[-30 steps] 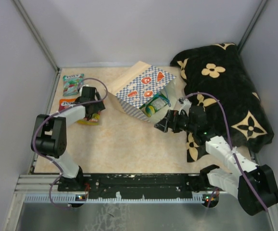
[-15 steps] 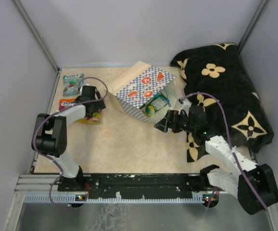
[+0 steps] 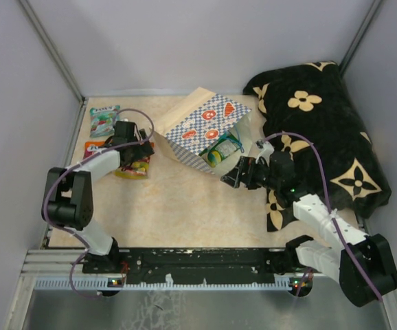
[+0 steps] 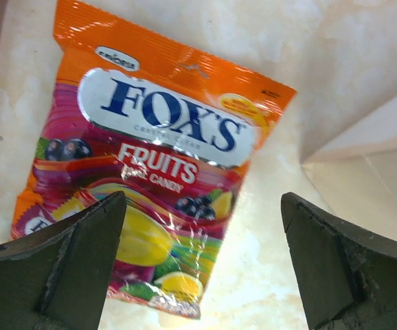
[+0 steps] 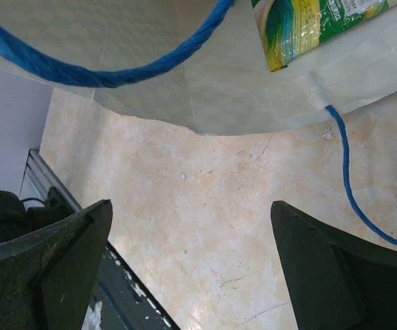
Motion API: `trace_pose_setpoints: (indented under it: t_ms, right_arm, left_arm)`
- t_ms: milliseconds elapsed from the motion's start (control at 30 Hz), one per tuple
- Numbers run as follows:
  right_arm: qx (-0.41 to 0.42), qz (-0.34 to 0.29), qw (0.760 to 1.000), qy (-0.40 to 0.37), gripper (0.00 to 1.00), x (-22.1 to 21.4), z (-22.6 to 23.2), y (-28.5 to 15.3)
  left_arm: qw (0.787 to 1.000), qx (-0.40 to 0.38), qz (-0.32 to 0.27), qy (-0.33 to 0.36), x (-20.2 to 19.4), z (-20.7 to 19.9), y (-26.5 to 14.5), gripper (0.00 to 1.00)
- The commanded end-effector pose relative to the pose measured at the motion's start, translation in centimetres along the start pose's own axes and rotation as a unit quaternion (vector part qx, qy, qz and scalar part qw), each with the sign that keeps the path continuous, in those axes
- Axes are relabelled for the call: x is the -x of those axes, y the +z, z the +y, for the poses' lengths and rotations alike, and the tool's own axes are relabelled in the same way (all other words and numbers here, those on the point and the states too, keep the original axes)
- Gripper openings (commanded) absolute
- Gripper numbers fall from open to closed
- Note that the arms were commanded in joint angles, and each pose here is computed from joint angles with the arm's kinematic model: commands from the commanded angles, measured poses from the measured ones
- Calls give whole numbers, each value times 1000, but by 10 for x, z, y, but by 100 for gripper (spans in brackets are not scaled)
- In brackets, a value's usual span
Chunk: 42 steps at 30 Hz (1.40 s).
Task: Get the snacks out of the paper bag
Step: Adjust the paper bag at the center of the board.
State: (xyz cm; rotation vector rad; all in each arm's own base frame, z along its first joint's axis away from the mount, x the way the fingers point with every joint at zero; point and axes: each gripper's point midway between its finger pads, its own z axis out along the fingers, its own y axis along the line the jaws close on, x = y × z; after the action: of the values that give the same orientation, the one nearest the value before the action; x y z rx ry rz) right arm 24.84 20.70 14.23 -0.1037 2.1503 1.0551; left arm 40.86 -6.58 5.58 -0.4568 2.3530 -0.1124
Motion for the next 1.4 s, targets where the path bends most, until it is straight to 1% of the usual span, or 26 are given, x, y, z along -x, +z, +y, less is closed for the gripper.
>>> trace_pose_setpoints:
  t_ms: [0,133,267,333,467,667,867,967,1233,1367]
  right_arm:
    - [0,-22,1000,5,99,6,0,2]
    - [-1,-28,1000,14,99,7,-1,4]
    - [-9,-34,999,21,99,9,-4,5]
    - [-18,-43,999,26,99,11,-7,4]
    - [-38,-77,996,28,99,23,-10,-2]
    - [-47,-93,994,19,99,37,-7,-6]
    - [-44,-91,994,30,99,32,-9,-3]
    - [-45,-89,995,31,99,31,-10,-3]
    - [-52,-93,994,24,99,29,-14,-5]
    - [-54,-92,994,22,99,27,-15,-5]
  left_arm:
    - [998,-60,-27,7,31,-29,-37,100]
    - [991,-110,-69,32,54,-54,-71,100]
    - [987,-118,-97,40,66,-67,-93,100]
    - [987,-124,-100,35,65,-72,-97,100]
    - [981,-163,-106,13,65,-89,-101,99]
    - [979,-181,-98,-7,63,-106,-83,97]
    - [981,-170,-90,-12,65,-115,-54,96]
    - [980,-176,-95,-12,70,-123,-44,92]
    - [981,-174,-89,6,78,-137,-16,84]
    - [978,-179,-103,25,89,-147,-1,85]
